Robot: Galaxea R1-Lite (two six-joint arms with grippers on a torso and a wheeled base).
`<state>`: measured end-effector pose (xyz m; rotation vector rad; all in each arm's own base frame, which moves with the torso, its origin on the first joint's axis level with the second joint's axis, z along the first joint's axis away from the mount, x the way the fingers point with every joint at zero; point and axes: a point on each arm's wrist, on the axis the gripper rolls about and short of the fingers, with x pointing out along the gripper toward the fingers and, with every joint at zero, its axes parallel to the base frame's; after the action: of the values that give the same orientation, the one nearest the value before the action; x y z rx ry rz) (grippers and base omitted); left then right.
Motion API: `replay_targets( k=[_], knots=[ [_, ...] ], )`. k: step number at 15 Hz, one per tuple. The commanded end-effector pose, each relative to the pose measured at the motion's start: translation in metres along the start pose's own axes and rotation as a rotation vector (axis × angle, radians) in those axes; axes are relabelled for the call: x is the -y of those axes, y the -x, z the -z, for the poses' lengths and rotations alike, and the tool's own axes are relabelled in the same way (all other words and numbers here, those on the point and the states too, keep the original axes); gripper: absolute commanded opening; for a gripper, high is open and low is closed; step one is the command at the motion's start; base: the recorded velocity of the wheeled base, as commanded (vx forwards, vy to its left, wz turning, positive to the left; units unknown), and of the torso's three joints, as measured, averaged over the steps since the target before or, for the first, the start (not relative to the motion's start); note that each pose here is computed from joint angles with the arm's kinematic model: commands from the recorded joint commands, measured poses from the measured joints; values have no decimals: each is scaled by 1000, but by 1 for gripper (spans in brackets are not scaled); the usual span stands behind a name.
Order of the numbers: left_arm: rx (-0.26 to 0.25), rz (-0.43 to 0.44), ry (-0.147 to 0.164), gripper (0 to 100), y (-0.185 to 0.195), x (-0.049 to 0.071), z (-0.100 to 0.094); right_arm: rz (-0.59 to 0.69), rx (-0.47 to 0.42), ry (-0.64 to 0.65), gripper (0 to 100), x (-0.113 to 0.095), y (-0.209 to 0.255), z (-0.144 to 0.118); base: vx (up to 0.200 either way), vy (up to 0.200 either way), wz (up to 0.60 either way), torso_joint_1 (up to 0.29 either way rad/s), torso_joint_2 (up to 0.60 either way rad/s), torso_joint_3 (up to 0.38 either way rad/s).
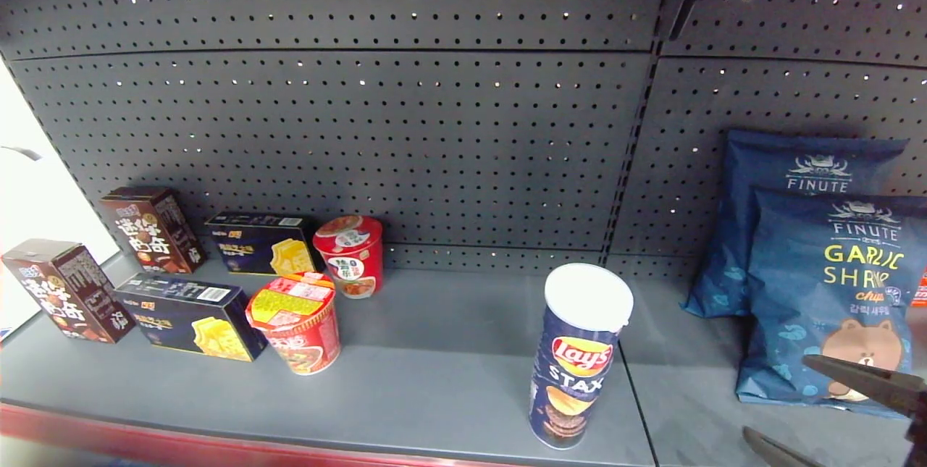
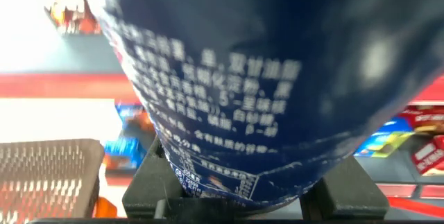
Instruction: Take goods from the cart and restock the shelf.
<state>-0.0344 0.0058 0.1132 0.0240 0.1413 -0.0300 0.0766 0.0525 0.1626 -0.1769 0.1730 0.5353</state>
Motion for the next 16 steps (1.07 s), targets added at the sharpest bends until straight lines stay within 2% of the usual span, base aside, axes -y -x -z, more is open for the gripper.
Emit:
replay_targets(
  k=[1,5,7,9,11,12,13,16],
  knots=[
    [63,57,-12,0,10,-1,-23,173,166,-43,100,11,91,-7,0,0,0,0,0,0],
    [27,260,-25,0,-5,3,-90,421,122,-142,100,-2,121,22,0,0,0,0,0,0],
    [-1,319,-32,0,-23,6,-108,510,131,-165,100,-9,123,38,0,0,0,0,0,0],
    [-3,394,-88,0,-47,13,-118,546,117,-188,100,-13,117,60,0,0,0,0,0,0],
    [-31,445,-105,0,-65,20,-122,537,105,-206,100,-11,107,74,0,0,0,0,0,0],
    [-30,457,-106,0,-70,23,-124,541,91,-207,100,-10,98,88,0,0,0,0,0,0],
    [-21,460,-104,0,-75,24,-125,541,122,-198,100,-9,90,98,0,0,0,0,0,0],
    [-1,450,-97,0,-78,25,-128,522,144,-218,100,-9,89,97,0,0,0,0,0,0]
  ],
)
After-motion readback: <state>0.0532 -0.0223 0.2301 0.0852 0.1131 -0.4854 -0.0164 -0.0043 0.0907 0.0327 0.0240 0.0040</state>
